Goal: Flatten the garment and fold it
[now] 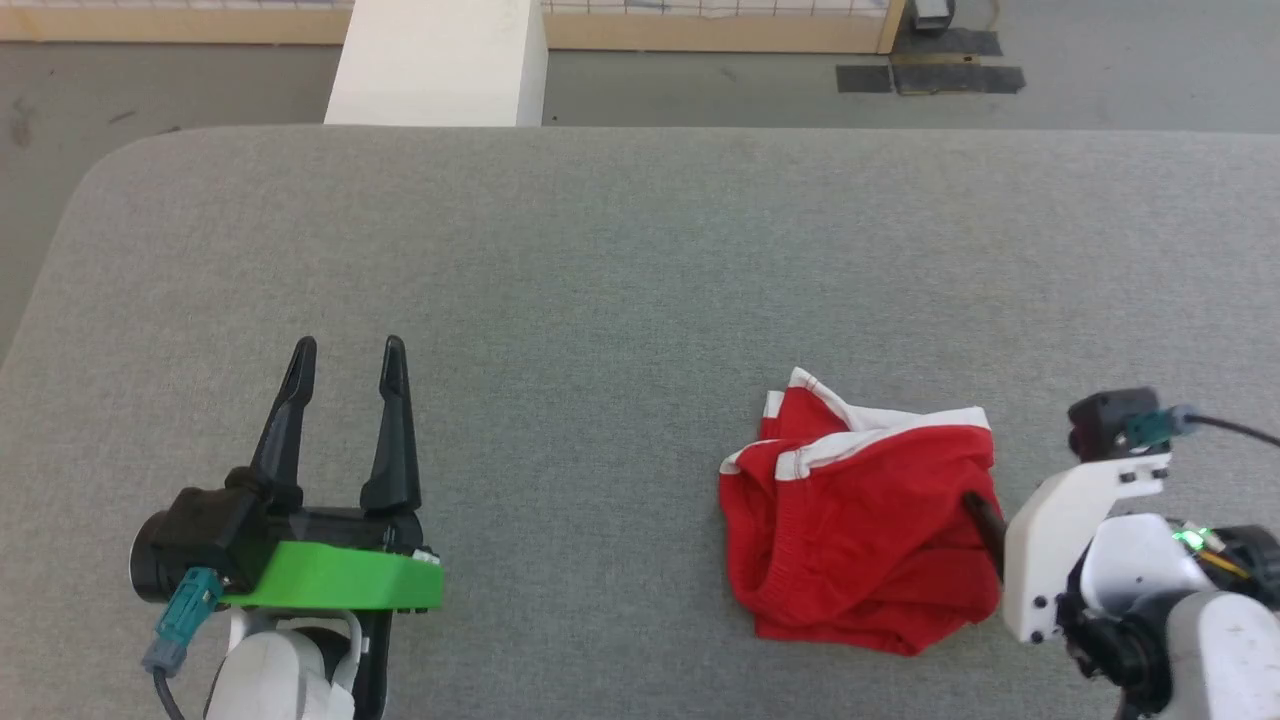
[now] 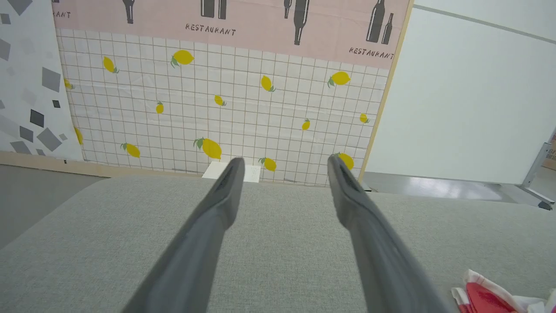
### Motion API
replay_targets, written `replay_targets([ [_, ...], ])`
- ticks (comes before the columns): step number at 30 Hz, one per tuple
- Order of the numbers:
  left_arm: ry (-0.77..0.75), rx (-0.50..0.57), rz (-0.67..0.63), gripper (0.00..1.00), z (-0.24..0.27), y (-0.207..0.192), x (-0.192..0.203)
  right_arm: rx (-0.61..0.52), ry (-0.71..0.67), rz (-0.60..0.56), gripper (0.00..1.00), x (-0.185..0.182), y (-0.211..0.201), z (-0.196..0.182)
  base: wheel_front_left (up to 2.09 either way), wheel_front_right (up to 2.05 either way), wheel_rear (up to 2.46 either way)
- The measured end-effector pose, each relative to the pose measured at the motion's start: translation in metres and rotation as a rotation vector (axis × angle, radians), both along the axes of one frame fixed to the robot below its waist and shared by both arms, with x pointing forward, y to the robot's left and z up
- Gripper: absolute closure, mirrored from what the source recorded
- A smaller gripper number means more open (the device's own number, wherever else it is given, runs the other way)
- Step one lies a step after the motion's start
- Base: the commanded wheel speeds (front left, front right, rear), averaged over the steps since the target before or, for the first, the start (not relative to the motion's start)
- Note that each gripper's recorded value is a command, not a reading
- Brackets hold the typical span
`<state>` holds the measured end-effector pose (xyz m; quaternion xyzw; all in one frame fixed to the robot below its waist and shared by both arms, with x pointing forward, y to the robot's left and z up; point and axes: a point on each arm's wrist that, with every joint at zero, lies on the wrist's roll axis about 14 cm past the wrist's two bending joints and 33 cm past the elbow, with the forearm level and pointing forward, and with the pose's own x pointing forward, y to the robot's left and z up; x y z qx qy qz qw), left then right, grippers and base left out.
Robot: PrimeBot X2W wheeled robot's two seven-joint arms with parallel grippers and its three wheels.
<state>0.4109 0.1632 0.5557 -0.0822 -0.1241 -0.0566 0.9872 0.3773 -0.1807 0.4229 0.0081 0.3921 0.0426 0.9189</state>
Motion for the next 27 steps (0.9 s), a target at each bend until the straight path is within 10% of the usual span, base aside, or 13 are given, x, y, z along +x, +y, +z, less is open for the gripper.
replay_targets([
  [14, 0.029, 0.005, 0.025, 0.0, -0.01, 0.009, 0.0, 0.016, 0.138, 0.073, 0.0, -0.007, 0.026, -0.048, 0.0, 0.0, 0.0],
  [15, 0.03, 0.005, 0.027, 0.0, -0.01, 0.009, 0.0, 0.015, 0.14, 0.076, 0.54, -0.006, 0.027, -0.049, 0.0, 0.0, 0.0],
  [17, 0.031, 0.006, 0.03, 0.0, -0.01, 0.011, 0.0, 0.012, 0.136, 0.078, 1.0, -0.003, 0.027, -0.05, 0.0, 0.0, 0.0],
  [27, 0.021, 0.004, 0.026, 0.0, -0.007, 0.009, -0.001, -0.061, 0.101, 0.147, 1.0, 0.002, 0.02, -0.041, 0.0, 0.0, 0.0],
])
